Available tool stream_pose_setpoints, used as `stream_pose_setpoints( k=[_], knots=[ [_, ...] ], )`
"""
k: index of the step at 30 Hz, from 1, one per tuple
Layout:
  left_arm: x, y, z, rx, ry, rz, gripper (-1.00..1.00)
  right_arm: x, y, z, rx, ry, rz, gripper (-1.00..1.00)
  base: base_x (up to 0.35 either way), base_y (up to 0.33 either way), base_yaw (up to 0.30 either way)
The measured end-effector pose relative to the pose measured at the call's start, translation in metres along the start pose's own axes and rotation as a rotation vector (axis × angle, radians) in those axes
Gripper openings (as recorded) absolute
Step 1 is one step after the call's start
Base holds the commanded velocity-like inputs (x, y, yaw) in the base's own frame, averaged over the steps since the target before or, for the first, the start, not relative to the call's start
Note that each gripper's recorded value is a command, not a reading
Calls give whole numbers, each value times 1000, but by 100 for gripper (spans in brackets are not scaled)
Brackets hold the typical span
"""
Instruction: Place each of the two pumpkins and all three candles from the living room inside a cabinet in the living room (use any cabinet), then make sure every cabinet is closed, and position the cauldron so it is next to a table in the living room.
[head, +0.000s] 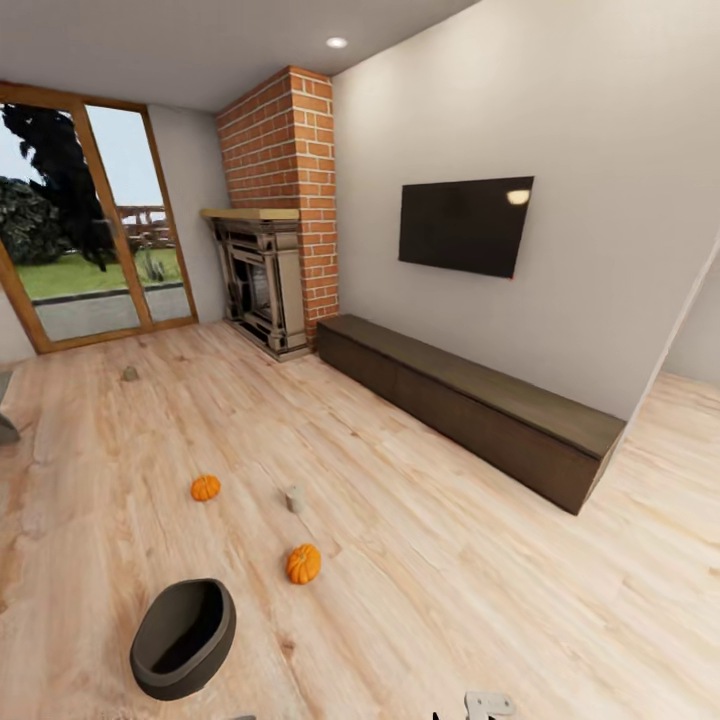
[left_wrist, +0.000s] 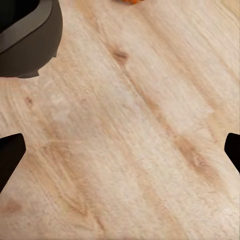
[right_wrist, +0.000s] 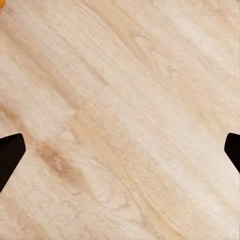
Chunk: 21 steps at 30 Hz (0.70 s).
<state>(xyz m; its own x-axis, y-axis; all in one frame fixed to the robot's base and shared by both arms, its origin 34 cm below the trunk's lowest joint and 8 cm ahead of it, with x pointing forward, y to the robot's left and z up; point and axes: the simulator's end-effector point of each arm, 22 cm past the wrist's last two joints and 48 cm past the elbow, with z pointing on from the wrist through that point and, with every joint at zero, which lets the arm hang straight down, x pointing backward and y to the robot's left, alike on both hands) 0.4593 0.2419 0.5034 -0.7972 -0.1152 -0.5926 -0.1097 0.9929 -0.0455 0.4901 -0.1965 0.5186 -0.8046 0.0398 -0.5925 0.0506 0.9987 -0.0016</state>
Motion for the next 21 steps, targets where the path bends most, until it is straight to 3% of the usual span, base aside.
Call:
stream_pose_setpoints(
  k=[21],
  knots=[
    [0, 0, 0, 0, -2, 2, 100, 0, 1, 0, -1, 1, -1, 100, 167, 0, 292]
  ],
)
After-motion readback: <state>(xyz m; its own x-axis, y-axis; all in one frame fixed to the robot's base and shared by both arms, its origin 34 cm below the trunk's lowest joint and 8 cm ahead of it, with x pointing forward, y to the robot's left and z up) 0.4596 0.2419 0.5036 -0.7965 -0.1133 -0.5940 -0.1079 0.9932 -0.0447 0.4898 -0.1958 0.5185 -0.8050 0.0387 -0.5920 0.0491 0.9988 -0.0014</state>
